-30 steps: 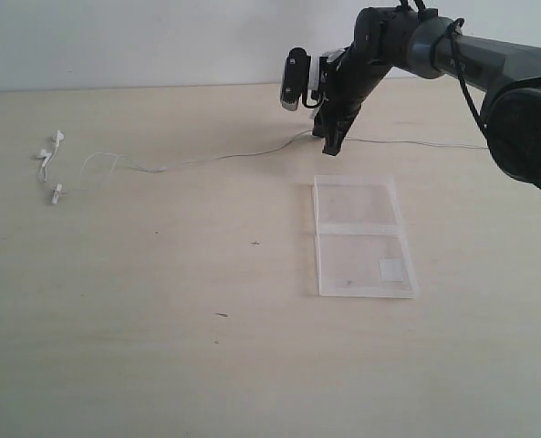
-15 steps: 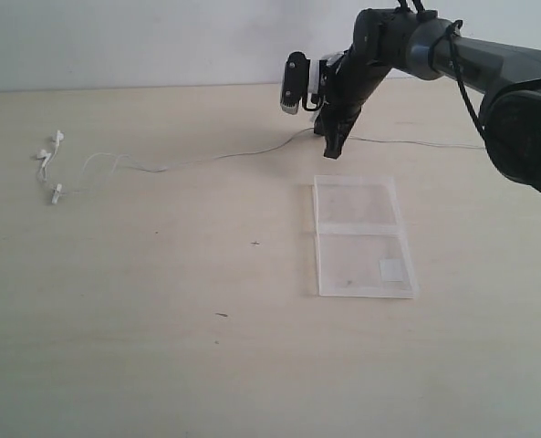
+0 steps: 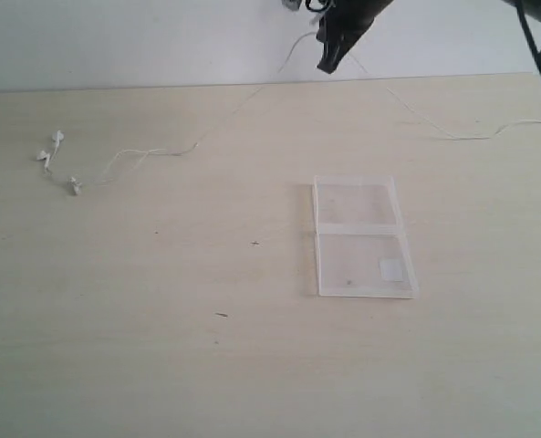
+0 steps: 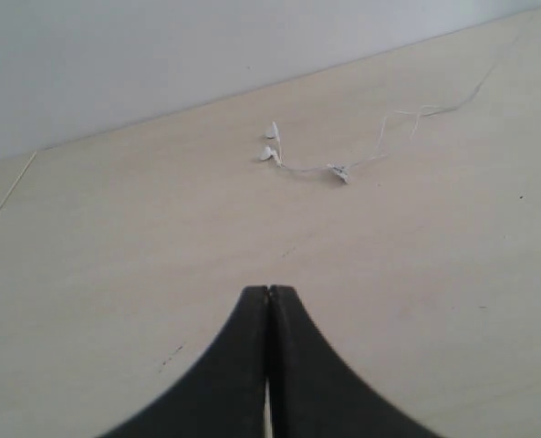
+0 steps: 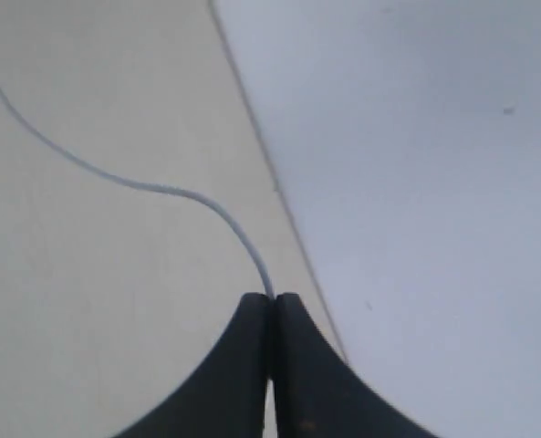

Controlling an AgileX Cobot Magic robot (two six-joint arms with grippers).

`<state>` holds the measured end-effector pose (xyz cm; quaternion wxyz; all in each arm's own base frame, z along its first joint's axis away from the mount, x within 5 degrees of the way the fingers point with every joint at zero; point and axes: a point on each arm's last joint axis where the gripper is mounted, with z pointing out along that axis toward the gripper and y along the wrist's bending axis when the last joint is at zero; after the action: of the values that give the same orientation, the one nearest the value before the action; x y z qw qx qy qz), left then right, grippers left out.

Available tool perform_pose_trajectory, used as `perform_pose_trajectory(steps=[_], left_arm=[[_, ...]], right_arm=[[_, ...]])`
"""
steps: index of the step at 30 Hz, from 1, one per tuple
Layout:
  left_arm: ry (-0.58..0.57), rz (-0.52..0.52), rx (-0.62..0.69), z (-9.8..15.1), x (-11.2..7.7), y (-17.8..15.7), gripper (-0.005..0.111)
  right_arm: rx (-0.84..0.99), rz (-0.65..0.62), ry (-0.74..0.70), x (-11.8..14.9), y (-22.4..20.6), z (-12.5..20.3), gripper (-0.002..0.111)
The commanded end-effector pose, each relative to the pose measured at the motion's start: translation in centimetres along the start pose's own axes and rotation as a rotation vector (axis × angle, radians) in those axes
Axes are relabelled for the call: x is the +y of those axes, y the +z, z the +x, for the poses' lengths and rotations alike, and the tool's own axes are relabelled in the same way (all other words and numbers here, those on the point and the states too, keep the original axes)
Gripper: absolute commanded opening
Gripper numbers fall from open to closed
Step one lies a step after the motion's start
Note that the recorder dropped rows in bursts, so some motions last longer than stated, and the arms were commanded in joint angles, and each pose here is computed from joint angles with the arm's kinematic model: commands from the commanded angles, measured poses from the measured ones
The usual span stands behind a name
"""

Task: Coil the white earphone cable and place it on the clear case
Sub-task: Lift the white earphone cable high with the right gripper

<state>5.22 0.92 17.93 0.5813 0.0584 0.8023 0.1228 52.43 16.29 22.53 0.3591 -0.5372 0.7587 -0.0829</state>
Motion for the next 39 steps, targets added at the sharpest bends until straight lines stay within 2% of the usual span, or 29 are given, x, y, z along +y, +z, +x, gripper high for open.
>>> perform_pose_trajectory(steps=[1, 7, 10, 16, 20, 23, 26, 32, 39], left_arm=[[0.005, 0.002, -0.011, 0.0, 0.0, 0.0, 0.000], [0.005, 0.002, -0.011, 0.0, 0.0, 0.0, 0.000], [0.005, 0.002, -0.011, 0.0, 0.0, 0.0, 0.000], [0.005, 0.002, -0.011, 0.0, 0.0, 0.0, 0.000], [0.005, 0.002, -0.011, 0.0, 0.0, 0.0, 0.000], [0.005, 0.002, -0.011, 0.0, 0.0, 0.0, 0.000], [0.005, 0.002, -0.011, 0.0, 0.0, 0.0, 0.000], [0.005, 0.002, -0.011, 0.0, 0.0, 0.0, 0.000], [0.005, 0.002, -0.011, 0.0, 0.0, 0.0, 0.000]], right_arm=[[-0.054, 0.061, 0.098, -1.9, -5.4, -2.0, 0.000], [-0.076, 0.139, 0.186, -3.9, -14.0, -3.8, 0.000], [-0.070, 0.160, 0.212, -4.2, -16.7, -3.9, 0.000], [-0.012, 0.137, 0.264, -4.3, -17.5, -3.1, 0.000], [0.003, 0.046, 0.286, -3.4, -17.9, -3.1, 0.000], [-0.031, -0.028, 0.293, -2.8, -19.8, -3.7, 0.000], [-0.034, -0.041, 0.309, -2.5, -22.6, -3.9, 0.000], [-0.125, 0.029, 0.394, -2.5, -29.0, -4.6, 0.000], [-0.273, 0.103, 0.374, -1.2, -37.4, -5.1, 0.000]])
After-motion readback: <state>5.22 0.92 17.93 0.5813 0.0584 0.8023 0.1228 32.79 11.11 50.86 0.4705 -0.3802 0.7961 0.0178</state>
